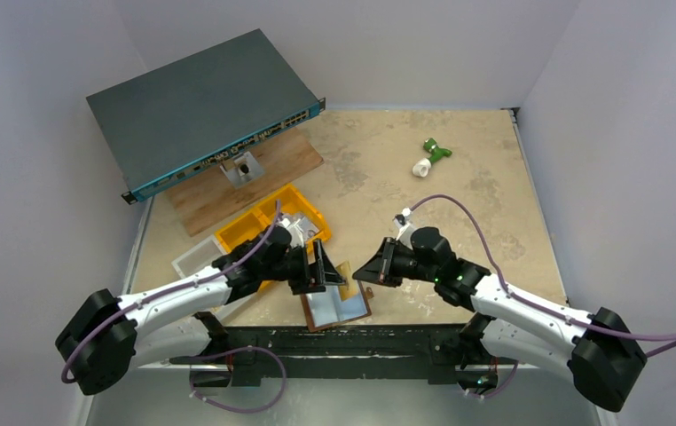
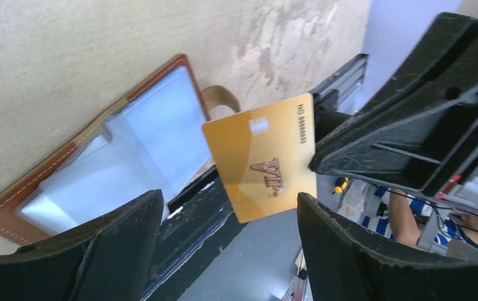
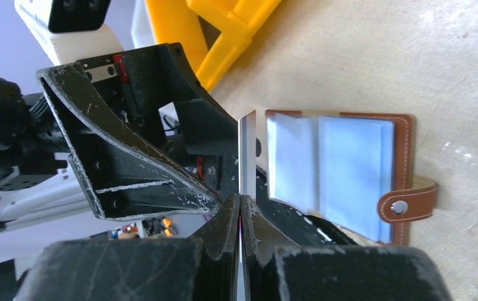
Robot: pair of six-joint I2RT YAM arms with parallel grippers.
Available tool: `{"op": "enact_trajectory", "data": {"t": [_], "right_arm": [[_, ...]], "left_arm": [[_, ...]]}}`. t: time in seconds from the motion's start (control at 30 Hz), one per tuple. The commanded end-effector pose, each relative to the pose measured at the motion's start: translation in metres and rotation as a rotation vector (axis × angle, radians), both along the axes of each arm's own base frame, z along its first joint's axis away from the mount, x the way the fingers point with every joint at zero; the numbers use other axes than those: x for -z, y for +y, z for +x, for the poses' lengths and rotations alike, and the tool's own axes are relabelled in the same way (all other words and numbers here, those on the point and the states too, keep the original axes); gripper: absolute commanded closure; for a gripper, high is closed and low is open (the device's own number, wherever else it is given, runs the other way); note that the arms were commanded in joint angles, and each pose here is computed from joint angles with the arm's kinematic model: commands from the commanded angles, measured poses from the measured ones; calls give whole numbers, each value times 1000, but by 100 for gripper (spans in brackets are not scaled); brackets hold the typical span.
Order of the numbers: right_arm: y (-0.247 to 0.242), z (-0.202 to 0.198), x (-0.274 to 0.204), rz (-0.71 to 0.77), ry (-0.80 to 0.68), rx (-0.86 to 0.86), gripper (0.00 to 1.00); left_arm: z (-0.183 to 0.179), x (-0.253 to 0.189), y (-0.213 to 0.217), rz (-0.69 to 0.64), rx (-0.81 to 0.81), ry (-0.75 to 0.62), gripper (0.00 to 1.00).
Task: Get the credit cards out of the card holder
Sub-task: Remove the credit card from the card holder.
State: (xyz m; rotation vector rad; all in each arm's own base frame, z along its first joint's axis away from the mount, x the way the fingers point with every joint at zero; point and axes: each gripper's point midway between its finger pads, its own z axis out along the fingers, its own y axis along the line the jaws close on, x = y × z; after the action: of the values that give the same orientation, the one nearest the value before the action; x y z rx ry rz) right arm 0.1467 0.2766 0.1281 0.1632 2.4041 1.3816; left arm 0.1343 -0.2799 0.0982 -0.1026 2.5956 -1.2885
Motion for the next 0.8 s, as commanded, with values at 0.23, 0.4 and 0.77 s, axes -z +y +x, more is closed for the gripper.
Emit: {"op": "enact_trajectory", "data": {"t": [0.23,0.4,0.77], "right_arm": [[16,1,-60,175,-19,-21,100],[18,2,-69,208,-17,-16,100],[17,2,-71,215,-16,-16,100]], "left_arm": [[12,-66,-14,-302,-23,-138,22],[12,-69,-14,-317,-29,-131,22],[11,-74,-15,-363,-35,-112,55]]}}
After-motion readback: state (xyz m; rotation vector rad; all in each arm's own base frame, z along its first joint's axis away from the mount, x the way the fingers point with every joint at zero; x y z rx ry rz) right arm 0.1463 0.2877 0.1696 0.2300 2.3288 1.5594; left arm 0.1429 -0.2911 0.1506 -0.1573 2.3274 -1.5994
